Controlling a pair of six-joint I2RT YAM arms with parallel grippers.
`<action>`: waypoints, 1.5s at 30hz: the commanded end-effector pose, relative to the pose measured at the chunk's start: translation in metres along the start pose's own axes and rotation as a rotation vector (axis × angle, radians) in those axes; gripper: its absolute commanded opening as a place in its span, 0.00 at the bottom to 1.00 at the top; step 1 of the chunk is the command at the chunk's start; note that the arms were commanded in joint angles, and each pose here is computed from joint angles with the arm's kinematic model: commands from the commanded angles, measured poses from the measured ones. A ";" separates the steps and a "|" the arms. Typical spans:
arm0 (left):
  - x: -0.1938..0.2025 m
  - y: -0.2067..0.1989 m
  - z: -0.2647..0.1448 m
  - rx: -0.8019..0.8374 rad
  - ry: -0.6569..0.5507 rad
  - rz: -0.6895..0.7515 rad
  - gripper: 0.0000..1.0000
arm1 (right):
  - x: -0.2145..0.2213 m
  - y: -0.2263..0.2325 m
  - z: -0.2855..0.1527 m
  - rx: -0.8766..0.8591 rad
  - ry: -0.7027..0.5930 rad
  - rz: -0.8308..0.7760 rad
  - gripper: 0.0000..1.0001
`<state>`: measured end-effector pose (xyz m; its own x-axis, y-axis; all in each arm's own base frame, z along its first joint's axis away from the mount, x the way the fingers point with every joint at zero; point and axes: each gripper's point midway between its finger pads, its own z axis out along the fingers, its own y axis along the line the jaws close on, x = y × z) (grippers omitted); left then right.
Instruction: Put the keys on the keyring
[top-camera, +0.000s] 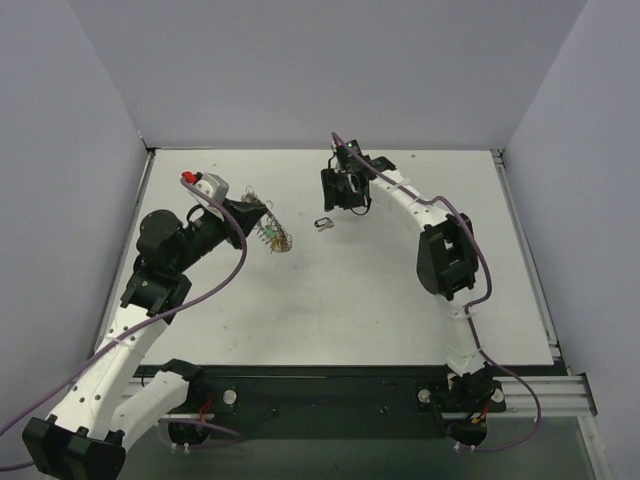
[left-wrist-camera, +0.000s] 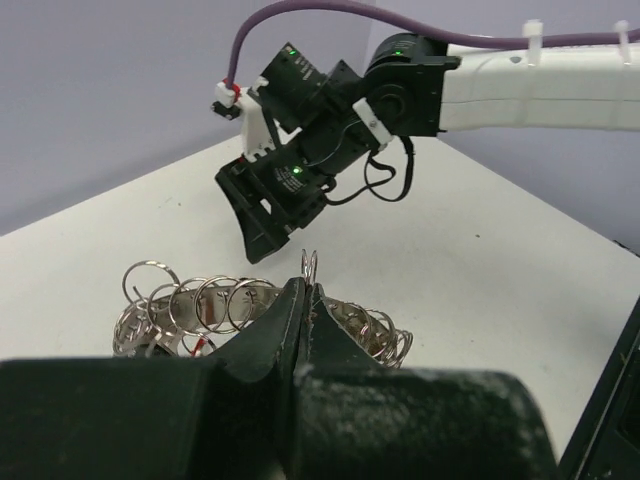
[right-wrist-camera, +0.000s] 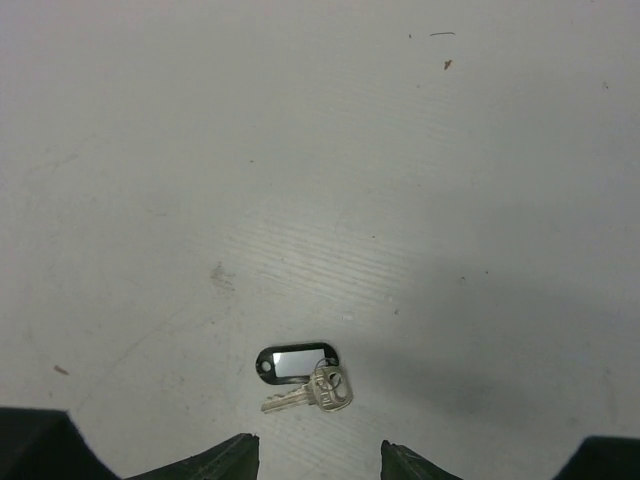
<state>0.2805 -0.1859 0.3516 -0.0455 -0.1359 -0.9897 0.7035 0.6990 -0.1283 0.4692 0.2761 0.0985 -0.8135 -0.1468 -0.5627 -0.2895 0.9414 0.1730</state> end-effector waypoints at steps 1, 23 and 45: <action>-0.024 -0.016 0.003 0.109 -0.034 -0.006 0.00 | -0.015 -0.009 0.006 0.055 -0.017 -0.050 0.50; -0.018 -0.011 0.007 0.124 -0.026 -0.042 0.00 | 0.015 -0.002 0.075 -0.029 0.082 -0.028 0.37; -0.017 -0.014 -0.004 0.123 -0.033 -0.040 0.00 | 0.016 0.010 0.008 -0.100 0.038 -0.043 0.00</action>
<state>0.2796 -0.1924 0.3356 -0.1655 -0.1483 -0.9750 0.7491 0.6241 -0.2220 0.4708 0.2865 0.0215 -0.8530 -0.2053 -0.4798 -0.3341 0.9211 0.1997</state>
